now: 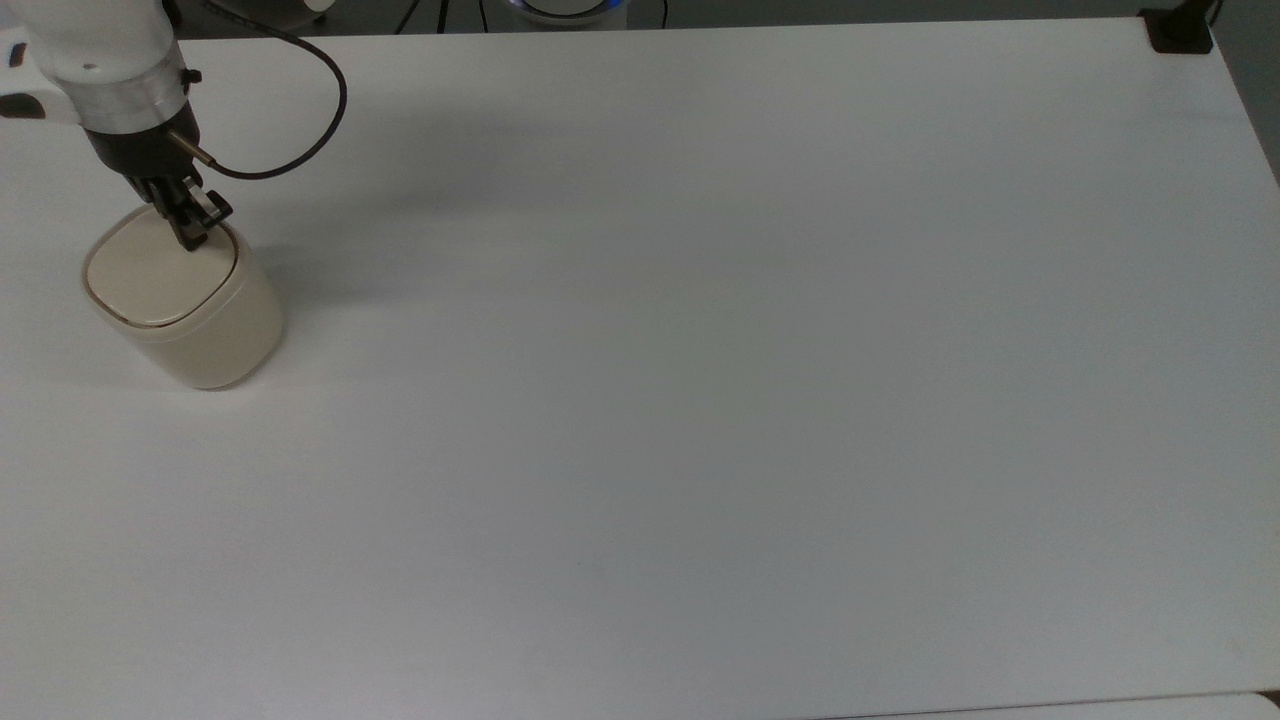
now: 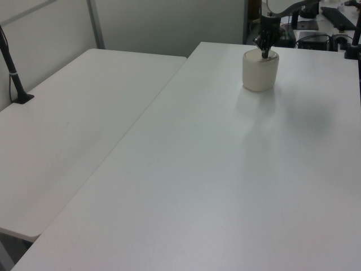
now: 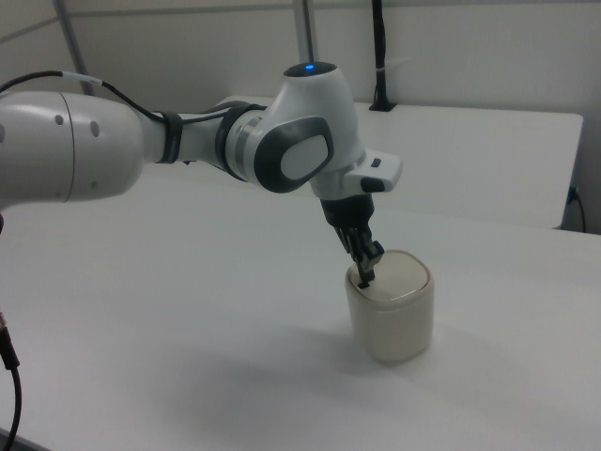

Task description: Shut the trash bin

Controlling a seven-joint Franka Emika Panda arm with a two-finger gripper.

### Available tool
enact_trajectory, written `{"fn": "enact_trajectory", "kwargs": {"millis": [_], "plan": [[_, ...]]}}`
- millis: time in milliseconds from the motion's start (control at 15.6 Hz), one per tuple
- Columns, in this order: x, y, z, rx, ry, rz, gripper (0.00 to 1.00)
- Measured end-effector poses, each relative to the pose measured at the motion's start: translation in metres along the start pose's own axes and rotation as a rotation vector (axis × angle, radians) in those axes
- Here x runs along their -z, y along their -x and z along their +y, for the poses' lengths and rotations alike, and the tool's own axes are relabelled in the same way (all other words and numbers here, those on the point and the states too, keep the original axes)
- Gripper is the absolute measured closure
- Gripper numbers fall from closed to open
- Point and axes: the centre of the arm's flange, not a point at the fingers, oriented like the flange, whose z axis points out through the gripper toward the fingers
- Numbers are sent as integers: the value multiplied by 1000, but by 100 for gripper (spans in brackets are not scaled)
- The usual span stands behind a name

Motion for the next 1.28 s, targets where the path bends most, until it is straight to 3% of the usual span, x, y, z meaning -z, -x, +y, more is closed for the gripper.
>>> {"fn": "enact_trajectory", "kwargs": {"millis": [384,640,896,1024,1280], "plan": [[-2,0,-1,5,-3,7,99],[5,1,-2,7,-8,20,91],[60,31,-39,101,-26,-26,85],[95,66,-75,205,-35,-86,71],[128,131,-149,394,-50,-140,30]]}}
